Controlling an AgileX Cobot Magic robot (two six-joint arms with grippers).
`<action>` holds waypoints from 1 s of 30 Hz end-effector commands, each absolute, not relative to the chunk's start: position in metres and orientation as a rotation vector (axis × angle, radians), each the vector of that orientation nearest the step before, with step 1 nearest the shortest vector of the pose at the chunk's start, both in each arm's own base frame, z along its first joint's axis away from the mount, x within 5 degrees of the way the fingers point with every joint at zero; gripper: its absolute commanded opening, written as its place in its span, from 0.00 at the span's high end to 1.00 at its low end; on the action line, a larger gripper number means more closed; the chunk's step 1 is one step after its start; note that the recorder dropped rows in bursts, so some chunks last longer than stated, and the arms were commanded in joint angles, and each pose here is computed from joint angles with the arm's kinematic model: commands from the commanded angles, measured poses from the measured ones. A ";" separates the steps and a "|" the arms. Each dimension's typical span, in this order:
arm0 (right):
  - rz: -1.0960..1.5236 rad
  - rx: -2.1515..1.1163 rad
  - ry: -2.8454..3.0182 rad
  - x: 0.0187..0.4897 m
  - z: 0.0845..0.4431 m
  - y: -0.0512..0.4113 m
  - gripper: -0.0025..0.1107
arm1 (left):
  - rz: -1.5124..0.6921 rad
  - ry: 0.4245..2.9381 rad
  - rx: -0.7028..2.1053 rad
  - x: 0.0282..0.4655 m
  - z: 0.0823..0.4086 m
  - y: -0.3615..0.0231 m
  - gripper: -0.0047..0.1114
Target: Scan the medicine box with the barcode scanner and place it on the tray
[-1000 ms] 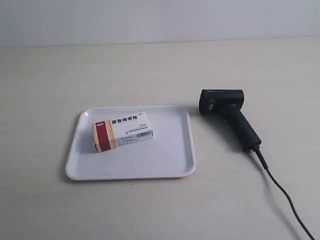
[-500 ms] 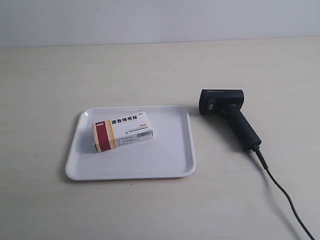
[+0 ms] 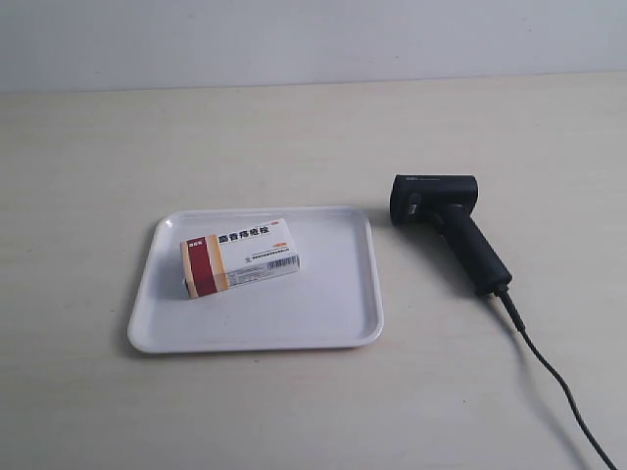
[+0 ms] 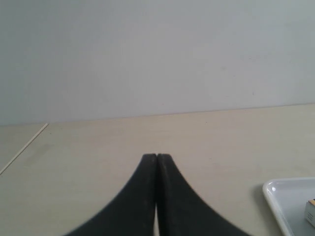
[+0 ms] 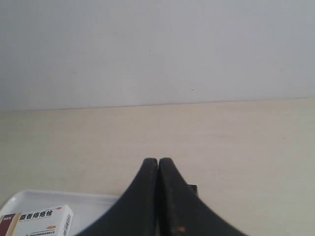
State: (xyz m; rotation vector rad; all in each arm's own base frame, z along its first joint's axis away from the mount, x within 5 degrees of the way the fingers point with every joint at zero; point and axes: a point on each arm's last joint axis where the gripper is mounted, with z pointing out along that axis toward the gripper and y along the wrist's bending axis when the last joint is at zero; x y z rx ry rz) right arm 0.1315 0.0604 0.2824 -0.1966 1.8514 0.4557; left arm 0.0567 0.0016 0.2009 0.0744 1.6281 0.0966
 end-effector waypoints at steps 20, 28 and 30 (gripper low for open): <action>0.474 -0.146 1.652 0.056 0.201 0.023 0.98 | 0.094 1.629 0.071 0.056 0.200 0.002 0.95; 0.233 0.114 1.640 0.056 0.199 0.005 0.98 | 0.094 1.629 0.071 0.056 0.200 0.002 0.95; 0.211 0.122 1.643 0.056 0.199 0.004 0.98 | 0.094 1.629 0.071 0.056 0.200 0.002 0.95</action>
